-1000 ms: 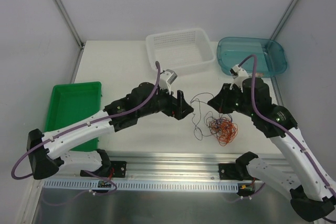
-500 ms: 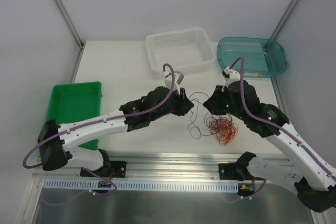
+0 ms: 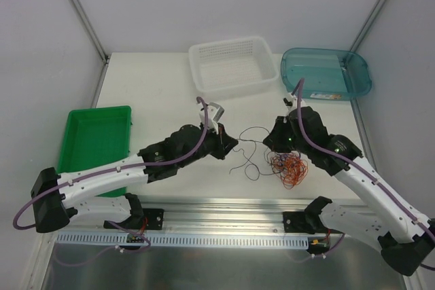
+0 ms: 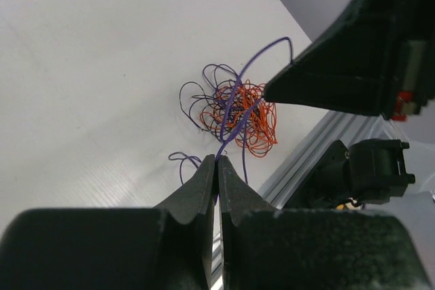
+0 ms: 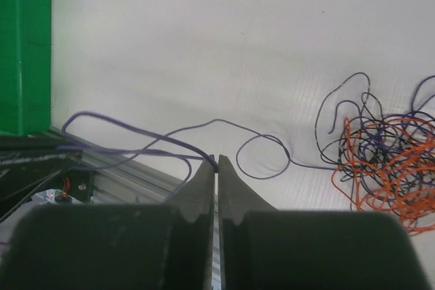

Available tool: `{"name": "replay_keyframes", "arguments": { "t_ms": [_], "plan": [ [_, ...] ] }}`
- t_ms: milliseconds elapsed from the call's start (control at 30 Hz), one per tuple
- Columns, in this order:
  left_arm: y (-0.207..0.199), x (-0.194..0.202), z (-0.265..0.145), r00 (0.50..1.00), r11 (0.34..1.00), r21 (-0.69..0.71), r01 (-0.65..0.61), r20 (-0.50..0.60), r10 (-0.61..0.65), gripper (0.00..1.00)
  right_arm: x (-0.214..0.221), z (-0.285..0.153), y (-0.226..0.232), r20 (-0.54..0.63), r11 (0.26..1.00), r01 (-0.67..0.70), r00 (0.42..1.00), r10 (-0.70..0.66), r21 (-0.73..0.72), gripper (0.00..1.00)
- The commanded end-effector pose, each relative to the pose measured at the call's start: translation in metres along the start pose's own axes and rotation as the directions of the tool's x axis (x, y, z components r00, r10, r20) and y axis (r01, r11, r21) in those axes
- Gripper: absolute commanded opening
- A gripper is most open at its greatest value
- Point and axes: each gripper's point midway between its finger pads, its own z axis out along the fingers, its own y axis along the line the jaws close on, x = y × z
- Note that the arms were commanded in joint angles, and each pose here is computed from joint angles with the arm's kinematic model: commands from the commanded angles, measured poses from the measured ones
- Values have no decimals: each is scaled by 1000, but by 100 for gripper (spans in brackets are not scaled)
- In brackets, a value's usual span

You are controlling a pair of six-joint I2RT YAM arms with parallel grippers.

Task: Untangle the cables
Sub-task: Untie the cable.

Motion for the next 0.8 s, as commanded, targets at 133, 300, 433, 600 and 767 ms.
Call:
{"name": "replay_keyframes", "arguments": {
  "t_ms": [133, 300, 433, 600, 767],
  "plan": [
    [-27, -34, -31, 975, 978, 188, -95, 215, 53, 0, 19, 21, 22, -145, 978, -94, 987, 67, -187, 1],
    [-16, -35, -28, 968, 985, 142, -97, 244, 61, 0, 32, 13, 58, -271, 921, -106, 962, 0, -375, 1],
    [-12, -43, -29, 953, 985, 119, -122, 291, 83, 0, 49, 12, 62, -368, 904, -107, 928, -58, -414, 1],
    [-5, -46, -30, 941, 988, 91, -125, 328, 88, 0, 56, 4, 81, -371, 835, -128, 923, -97, -536, 1],
    [-13, -38, -26, 940, 982, 160, -96, 338, 37, 1, 53, -1, 98, -354, 765, -133, 926, -131, -630, 1]
  ]
}}
